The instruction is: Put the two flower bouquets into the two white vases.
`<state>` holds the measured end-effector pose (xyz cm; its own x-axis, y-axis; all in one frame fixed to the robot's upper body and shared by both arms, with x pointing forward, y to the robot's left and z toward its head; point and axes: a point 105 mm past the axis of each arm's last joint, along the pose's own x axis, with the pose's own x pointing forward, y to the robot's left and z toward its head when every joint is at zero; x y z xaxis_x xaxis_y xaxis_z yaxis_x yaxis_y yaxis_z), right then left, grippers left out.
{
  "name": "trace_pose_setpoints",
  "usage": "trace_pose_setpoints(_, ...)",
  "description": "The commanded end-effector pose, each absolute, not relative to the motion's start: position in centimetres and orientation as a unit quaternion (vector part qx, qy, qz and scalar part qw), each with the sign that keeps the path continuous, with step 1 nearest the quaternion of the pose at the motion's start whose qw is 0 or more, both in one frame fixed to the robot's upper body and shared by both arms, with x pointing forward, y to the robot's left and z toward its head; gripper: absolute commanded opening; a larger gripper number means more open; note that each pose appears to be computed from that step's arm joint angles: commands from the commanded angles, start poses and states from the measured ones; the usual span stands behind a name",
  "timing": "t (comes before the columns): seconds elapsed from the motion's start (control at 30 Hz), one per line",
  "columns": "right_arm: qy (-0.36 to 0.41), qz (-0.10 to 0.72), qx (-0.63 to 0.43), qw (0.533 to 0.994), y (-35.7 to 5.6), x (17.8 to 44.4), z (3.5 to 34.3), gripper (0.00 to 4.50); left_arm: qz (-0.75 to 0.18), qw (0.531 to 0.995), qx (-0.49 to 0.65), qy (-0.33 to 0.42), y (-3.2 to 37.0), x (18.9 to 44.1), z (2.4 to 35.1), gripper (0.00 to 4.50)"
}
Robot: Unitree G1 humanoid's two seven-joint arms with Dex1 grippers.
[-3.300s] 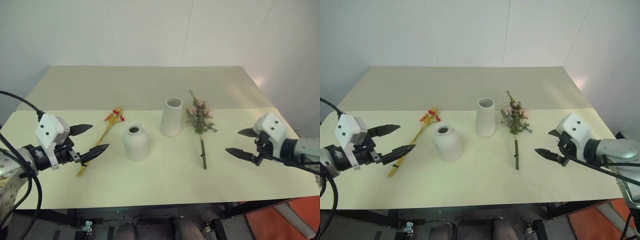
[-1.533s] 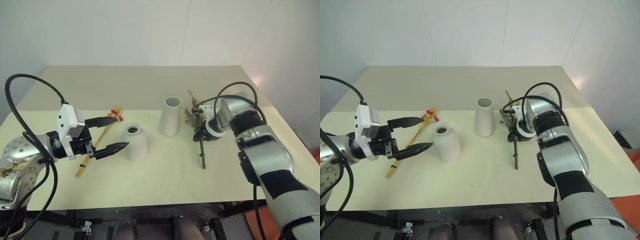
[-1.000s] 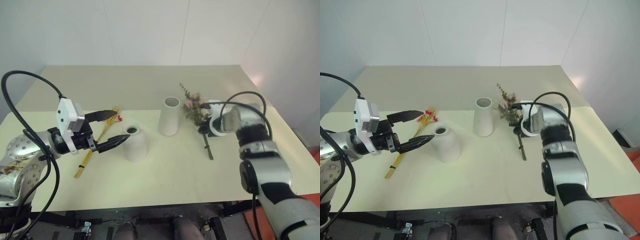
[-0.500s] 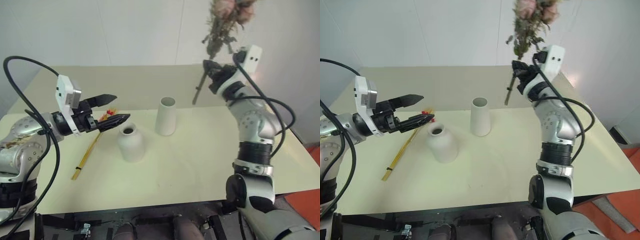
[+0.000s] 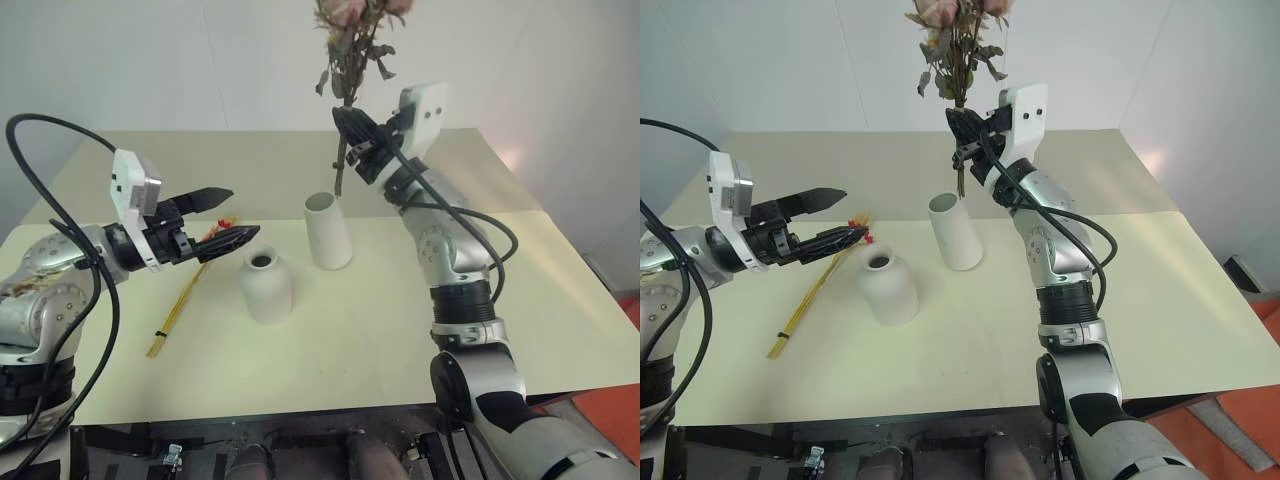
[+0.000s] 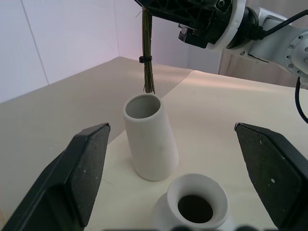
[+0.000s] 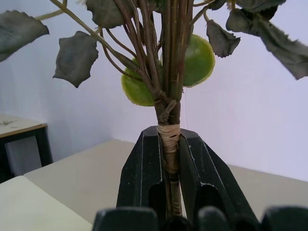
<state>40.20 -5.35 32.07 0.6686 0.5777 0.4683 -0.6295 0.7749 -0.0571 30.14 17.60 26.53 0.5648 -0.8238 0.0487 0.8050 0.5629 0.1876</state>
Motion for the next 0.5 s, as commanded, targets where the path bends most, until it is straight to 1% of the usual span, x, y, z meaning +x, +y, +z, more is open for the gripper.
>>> trace_pose_setpoints(0.03, -0.278, 0.325, 0.051, 0.903, -5.8, 39.6, 34.3, 0.22, -0.457, 0.881, 0.086, -0.084, 17.9, 29.4, 27.6, 4.5)
trace_pose_setpoints(0.23, -0.284, 0.32, 0.05, 0.903, -6.1, 39.4, 34.7, 0.22, -0.455, 0.882, 0.087, -0.084, 18.0, 29.4, 27.5, 4.5)
trace_pose_setpoints(0.5, -0.319, 0.289, 0.033, 0.902, -7.9, 39.3, 36.9, 0.22, -0.461, 0.879, 0.087, -0.086, 17.6, 29.4, 27.4, 4.5)
